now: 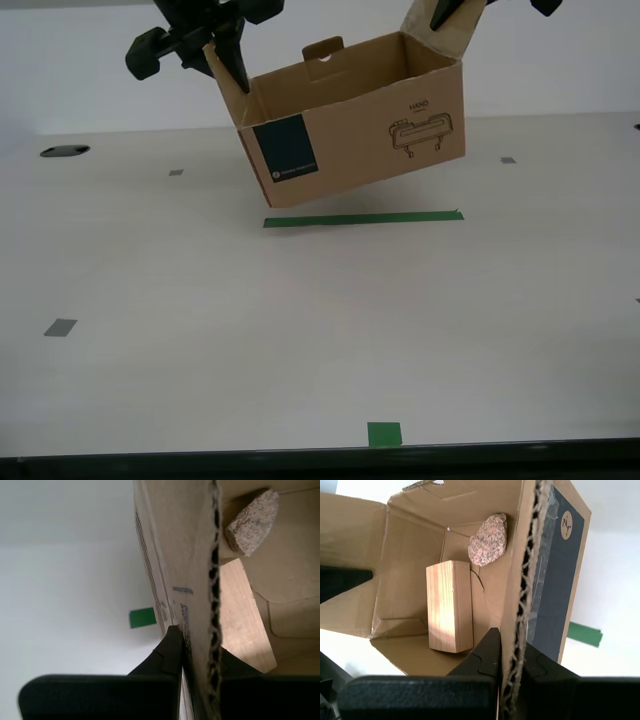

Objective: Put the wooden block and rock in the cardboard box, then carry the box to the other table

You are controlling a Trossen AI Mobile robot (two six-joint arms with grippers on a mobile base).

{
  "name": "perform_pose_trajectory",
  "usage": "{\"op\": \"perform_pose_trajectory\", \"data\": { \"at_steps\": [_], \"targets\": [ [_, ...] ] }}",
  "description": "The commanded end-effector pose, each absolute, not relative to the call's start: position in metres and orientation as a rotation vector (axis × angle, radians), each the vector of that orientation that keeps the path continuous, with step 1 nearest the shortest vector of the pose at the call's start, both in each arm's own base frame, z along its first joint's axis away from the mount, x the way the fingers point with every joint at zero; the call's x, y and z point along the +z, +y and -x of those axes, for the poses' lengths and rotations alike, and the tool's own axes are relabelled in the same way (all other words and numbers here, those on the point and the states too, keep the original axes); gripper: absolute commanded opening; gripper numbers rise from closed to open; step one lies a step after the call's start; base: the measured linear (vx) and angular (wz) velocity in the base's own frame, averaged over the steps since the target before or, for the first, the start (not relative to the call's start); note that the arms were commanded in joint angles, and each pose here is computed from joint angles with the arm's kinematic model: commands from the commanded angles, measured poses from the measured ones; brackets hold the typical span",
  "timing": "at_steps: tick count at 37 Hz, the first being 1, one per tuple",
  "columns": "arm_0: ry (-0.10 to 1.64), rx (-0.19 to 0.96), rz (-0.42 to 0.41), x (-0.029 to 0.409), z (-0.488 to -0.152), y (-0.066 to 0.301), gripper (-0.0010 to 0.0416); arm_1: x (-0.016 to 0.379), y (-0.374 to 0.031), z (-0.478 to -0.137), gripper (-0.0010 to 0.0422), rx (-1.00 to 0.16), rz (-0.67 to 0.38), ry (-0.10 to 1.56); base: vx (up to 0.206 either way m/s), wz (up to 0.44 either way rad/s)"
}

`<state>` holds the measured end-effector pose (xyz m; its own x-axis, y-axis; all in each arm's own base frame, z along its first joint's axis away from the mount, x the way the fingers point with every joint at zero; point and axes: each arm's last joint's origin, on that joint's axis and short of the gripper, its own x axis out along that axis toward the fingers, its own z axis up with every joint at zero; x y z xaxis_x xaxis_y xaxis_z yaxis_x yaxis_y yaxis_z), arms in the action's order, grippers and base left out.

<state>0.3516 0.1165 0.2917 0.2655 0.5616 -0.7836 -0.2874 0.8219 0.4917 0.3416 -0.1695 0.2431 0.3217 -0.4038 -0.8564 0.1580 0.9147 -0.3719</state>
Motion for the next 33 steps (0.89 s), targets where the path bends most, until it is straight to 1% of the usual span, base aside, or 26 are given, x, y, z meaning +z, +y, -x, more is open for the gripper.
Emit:
{"op": "perform_pose_trajectory", "data": {
  "at_steps": [1,7,14,20,27,33],
  "targets": [
    [1.161,0.588,-0.293,0.289,-0.342,0.115,-0.0001,0.244,-0.176,-0.338,-0.0001,-0.432,0.23,1.203,0.0,0.0],
    [1.18,0.573,-0.312,0.276,-0.326,0.11,-0.0001,0.244,-0.189,-0.33,-0.0001,-0.471,0.197,1.213,0.0,0.0],
    [1.199,0.563,-0.321,0.264,-0.307,0.105,-0.0001,0.244,-0.198,-0.324,-0.0001,-0.528,0.196,1.233,0.0,0.0],
    [1.194,0.562,-0.325,0.261,-0.293,0.1,-0.0001,0.244,-0.2,-0.321,-0.0001,-0.536,0.186,1.243,0.0,0.0],
    [1.181,0.566,-0.324,0.263,-0.283,0.098,-0.0001,0.248,-0.205,-0.316,-0.0001,-0.553,0.177,1.24,0.0,0.0],
    [1.174,0.569,-0.323,0.264,-0.282,0.098,-0.0001,0.254,-0.206,-0.309,-0.0001,-0.564,0.167,1.242,0.0,0.0]
  ]
}}
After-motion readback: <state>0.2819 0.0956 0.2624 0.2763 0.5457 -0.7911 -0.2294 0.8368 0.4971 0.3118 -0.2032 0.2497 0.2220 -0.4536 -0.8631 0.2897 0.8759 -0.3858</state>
